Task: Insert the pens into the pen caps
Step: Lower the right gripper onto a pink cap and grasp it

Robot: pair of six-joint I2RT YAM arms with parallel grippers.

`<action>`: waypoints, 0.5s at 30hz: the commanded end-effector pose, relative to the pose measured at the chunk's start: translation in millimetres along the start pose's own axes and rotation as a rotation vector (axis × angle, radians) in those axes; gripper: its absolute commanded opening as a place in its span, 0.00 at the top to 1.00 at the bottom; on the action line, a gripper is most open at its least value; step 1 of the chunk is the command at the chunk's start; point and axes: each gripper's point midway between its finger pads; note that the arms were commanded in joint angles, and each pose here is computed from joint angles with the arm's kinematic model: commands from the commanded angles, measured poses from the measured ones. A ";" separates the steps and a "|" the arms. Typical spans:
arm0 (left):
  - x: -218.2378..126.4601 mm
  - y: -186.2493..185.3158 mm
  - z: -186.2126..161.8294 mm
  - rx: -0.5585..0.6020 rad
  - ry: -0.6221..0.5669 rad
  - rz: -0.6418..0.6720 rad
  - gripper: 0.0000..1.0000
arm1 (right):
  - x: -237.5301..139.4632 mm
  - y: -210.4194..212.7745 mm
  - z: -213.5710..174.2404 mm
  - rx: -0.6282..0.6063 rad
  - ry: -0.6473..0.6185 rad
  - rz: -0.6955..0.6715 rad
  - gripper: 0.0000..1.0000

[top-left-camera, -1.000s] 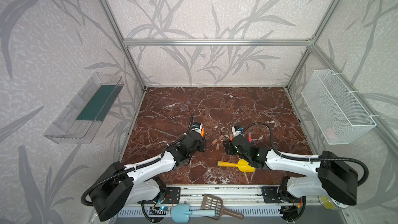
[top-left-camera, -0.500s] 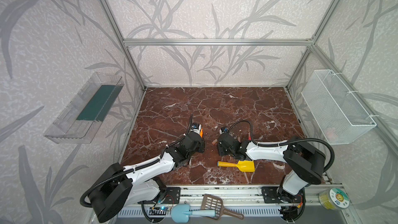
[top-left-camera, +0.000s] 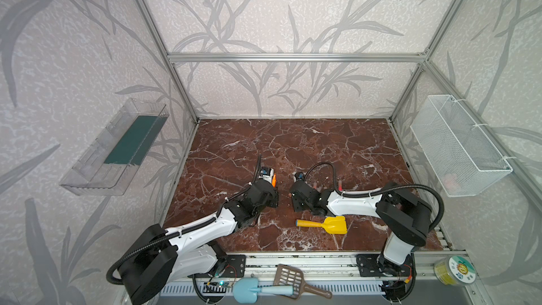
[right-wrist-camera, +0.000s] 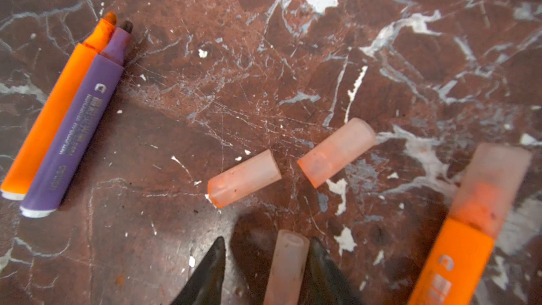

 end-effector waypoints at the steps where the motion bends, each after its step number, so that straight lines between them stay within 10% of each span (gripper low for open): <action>1: -2.9 7.8 1.5 -0.014 -0.019 0.026 1.00 | 2.3 -13.1 -16.1 -0.037 0.055 -0.077 0.56; 15: -7.6 5.7 1.7 -0.018 -0.019 0.006 1.00 | 3.5 -20.1 -28.3 -0.092 0.093 -0.212 0.69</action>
Point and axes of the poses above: each gripper's point midway between its finger pads, its own x axis out along the fingers, its own y axis along the line the jaws close on, z = x × y, and after that the axes turned 5 degrees about -x, right-handed
